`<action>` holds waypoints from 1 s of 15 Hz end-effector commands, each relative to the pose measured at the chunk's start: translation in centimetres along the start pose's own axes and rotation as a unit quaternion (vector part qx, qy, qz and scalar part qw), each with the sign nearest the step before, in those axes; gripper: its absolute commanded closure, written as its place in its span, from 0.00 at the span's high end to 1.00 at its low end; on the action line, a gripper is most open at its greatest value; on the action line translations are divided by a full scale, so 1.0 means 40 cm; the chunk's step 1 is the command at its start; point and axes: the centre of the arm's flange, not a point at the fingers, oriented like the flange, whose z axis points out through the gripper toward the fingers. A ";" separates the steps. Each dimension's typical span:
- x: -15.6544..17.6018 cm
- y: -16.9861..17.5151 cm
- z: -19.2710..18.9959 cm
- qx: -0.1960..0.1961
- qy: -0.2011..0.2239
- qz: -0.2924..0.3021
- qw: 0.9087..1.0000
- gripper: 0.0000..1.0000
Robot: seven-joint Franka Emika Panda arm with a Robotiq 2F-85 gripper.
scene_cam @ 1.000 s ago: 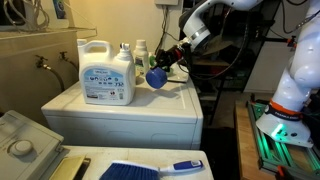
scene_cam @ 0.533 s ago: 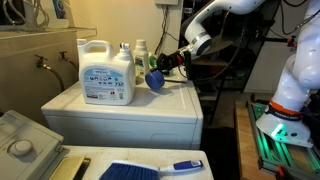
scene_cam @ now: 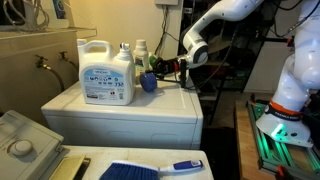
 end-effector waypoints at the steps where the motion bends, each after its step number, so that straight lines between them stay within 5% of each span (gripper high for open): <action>1: -0.003 0.050 0.033 0.021 0.009 0.012 1.000 0.17; 2: -0.005 0.054 0.033 0.011 -0.006 0.026 1.000 0.32; 11: 0.036 -0.047 -0.022 -0.116 -0.022 0.030 0.993 1.00; 15: 0.056 -0.124 -0.009 -0.159 -0.079 0.033 0.984 1.00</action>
